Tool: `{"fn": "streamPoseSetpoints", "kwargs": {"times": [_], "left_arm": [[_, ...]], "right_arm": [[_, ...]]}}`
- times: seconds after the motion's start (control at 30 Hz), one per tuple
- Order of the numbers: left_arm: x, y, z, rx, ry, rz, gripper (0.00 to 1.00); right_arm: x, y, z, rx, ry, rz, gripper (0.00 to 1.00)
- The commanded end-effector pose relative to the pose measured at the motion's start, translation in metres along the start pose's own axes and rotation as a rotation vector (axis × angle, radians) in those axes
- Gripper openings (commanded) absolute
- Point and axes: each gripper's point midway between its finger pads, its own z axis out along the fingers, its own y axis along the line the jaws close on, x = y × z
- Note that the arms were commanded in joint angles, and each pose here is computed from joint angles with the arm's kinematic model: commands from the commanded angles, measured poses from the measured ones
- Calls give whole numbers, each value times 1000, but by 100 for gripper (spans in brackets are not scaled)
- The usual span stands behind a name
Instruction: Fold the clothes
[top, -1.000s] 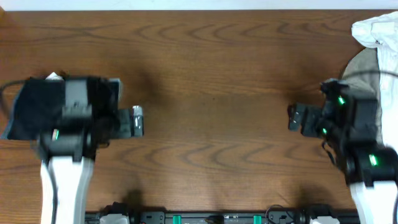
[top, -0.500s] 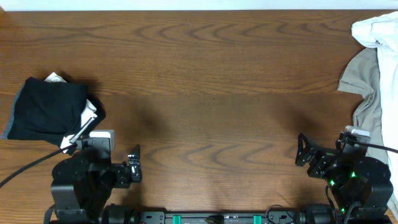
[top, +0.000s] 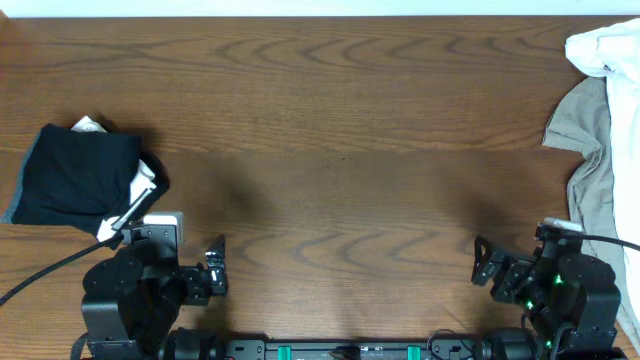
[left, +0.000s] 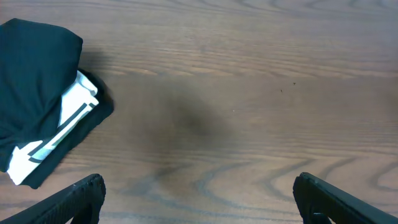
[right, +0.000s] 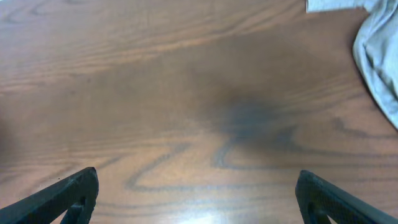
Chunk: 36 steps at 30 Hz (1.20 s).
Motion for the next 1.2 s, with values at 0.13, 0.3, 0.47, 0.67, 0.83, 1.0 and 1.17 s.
{"fn": "streamPoseSetpoints", "kwargs": {"times": [0.13,0.3,0.47,0.67,0.83,1.0,1.17], "left_arm": [[1,0,0,0,1,11,98],[1,0,0,0,1,11,98],[1,0,0,0,1,11,98],[1,0,0,0,1,11,98],[1,0,0,0,1,11,98],[1,0,0,0,1,11,98],[1,0,0,0,1,11,98]], "right_arm": [[7,-6,1,27,23,22,99],[8,-6,-4,20,-1,21,99],[13,-8,-8,14,-19,21,99],[16,-8,-12,-7,-80,20,99],[22,-11,-6,-33,-163,18,99],[17,-13,18,-41,-247,14,99],[-18,-3,38,-79,-437,-82,99]]}}
